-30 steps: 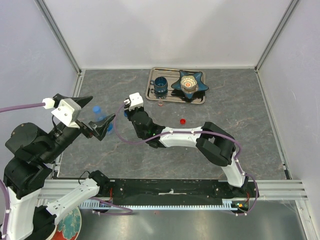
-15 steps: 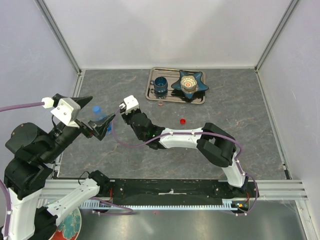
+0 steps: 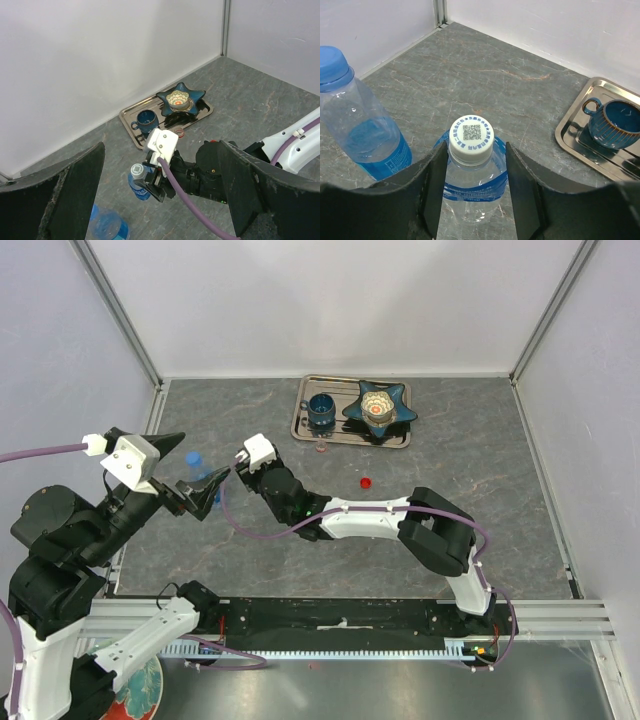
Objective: Screw on the bottle caps
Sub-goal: Place the plastic bottle at the center of the board, then pick up the bottle cap from the center of the board.
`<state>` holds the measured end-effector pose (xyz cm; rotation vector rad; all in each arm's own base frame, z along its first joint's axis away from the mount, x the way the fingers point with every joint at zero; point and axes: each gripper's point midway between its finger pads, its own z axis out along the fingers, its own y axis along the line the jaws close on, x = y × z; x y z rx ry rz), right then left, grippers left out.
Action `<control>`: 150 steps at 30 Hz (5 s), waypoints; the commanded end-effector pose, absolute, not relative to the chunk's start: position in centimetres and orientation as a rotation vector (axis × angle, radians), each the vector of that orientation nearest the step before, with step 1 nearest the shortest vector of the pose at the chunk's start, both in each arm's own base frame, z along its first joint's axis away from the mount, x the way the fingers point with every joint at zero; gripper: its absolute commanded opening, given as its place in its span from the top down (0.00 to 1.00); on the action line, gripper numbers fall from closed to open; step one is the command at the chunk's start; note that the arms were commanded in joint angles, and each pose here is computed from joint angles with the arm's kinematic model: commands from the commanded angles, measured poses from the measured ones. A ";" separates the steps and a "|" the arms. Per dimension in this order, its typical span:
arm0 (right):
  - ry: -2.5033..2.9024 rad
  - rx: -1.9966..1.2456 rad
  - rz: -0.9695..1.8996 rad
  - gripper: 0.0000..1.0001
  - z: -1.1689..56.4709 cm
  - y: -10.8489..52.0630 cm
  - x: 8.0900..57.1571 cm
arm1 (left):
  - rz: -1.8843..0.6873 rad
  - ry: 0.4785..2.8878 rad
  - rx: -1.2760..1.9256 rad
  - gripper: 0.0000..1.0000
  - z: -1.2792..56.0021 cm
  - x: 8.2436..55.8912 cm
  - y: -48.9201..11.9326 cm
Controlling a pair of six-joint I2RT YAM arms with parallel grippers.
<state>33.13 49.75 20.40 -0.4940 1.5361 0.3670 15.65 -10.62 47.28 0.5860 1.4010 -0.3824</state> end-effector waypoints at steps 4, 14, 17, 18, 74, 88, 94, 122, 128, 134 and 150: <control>1.555 -0.520 0.341 0.39 20.9 49.3 33.0 | -0.437 1.370 0.565 0.00 48.3 14.9 -10.9; 1.548 -0.518 0.361 0.27 22.2 49.6 32.9 | -0.430 1.387 0.564 0.00 47.9 15.3 -11.0; 1.541 -0.521 0.364 0.25 23.0 49.7 33.0 | -0.434 1.388 0.565 0.00 47.8 15.3 -11.0; 1.540 -0.519 0.359 0.24 23.1 49.5 33.2 | -0.433 1.386 0.566 0.01 47.9 15.3 -11.0; 1.467 -0.472 0.402 0.21 30.4 47.9 34.8 | -0.449 1.422 0.564 0.00 46.1 15.1 -11.0; 1.433 -0.122 0.397 0.17 40.3 33.7 32.4 | -0.390 1.419 0.632 0.01 47.0 17.6 -12.2; 1.495 0.338 0.199 0.24 38.8 18.1 31.1 | -0.515 1.544 0.864 0.04 42.9 22.3 -18.5; 1.497 0.717 0.354 0.33 35.9 2.1 20.1 | -0.280 2.019 1.421 0.61 10.5 38.5 -41.1; 1.520 0.689 0.349 0.33 35.7 2.7 20.4 | -0.284 2.004 1.554 0.46 7.7 37.8 -40.8; 1.533 0.676 0.348 0.33 35.3 2.9 20.4 | -0.213 1.970 1.630 0.39 5.6 38.5 -40.1; 1.553 0.652 0.340 0.33 34.7 3.3 20.5 | -0.262 2.004 1.659 0.36 4.3 39.9 -37.9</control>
